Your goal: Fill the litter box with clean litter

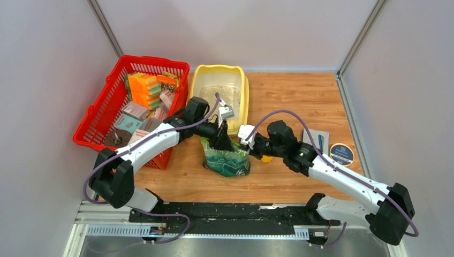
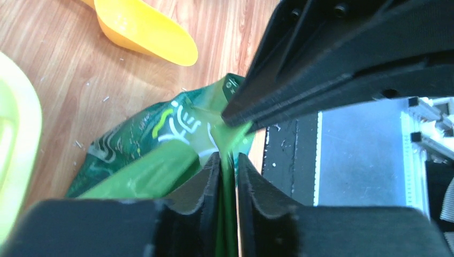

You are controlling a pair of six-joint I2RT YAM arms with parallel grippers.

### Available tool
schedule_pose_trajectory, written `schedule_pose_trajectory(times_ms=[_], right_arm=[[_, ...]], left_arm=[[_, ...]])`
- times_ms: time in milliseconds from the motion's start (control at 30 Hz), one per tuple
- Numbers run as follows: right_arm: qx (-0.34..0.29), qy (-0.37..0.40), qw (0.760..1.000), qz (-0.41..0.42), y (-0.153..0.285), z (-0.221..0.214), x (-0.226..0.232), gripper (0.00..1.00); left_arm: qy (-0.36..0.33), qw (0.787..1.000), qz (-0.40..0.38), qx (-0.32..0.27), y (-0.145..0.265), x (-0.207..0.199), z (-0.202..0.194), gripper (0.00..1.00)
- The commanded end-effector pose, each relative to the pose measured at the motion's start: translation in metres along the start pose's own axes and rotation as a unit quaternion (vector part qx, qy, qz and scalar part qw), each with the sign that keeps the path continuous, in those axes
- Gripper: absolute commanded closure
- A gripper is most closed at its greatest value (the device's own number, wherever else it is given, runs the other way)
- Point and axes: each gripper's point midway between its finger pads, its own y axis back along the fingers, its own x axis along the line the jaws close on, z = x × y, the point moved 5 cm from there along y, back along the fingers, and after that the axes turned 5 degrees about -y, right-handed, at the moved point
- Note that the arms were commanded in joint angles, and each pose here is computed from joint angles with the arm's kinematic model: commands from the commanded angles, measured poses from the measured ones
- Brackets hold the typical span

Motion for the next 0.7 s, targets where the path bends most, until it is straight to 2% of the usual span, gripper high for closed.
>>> schedule_pose_trajectory(times_ms=[0, 100, 267, 367, 400, 533, 600, 667], right_arm=[[0.074, -0.005, 0.997, -0.007, 0.009, -0.025, -0.014, 1.0], [0.044, 0.026, 0.999, 0.014, 0.005, -0.004, -0.026, 1.0], [0.022, 0.048, 0.997, 0.049, -0.003, 0.024, -0.037, 1.0], [0.02, 0.048, 0.997, 0.053, -0.009, 0.028, -0.043, 1.0], [0.019, 0.046, 0.997, 0.053, -0.009, 0.029, -0.045, 1.0], [0.022, 0.023, 0.998, 0.062, -0.005, 0.023, -0.047, 1.0], [0.022, 0.019, 0.997, 0.067, 0.0, 0.019, -0.046, 1.0], [0.014, 0.023, 0.996, 0.082, 0.005, 0.021, -0.04, 1.0]], left_arm=[[-0.031, 0.999, 0.011, -0.016, 0.021, -0.014, 0.002, 0.69], [-0.064, 0.997, 0.026, -0.017, 0.027, -0.017, -0.003, 0.54], [-0.077, 0.996, 0.045, -0.021, 0.029, -0.017, -0.011, 0.56], [-0.078, 0.995, 0.062, -0.02, 0.032, -0.017, -0.014, 0.64], [-0.084, 0.994, 0.069, -0.017, 0.034, -0.016, -0.015, 0.74], [-0.099, 0.989, 0.11, 0.005, 0.045, -0.017, -0.025, 0.97], [-0.111, 0.986, 0.122, 0.01, 0.049, -0.018, -0.028, 0.99], [-0.13, 0.984, 0.122, 0.007, 0.055, -0.025, -0.024, 0.89]])
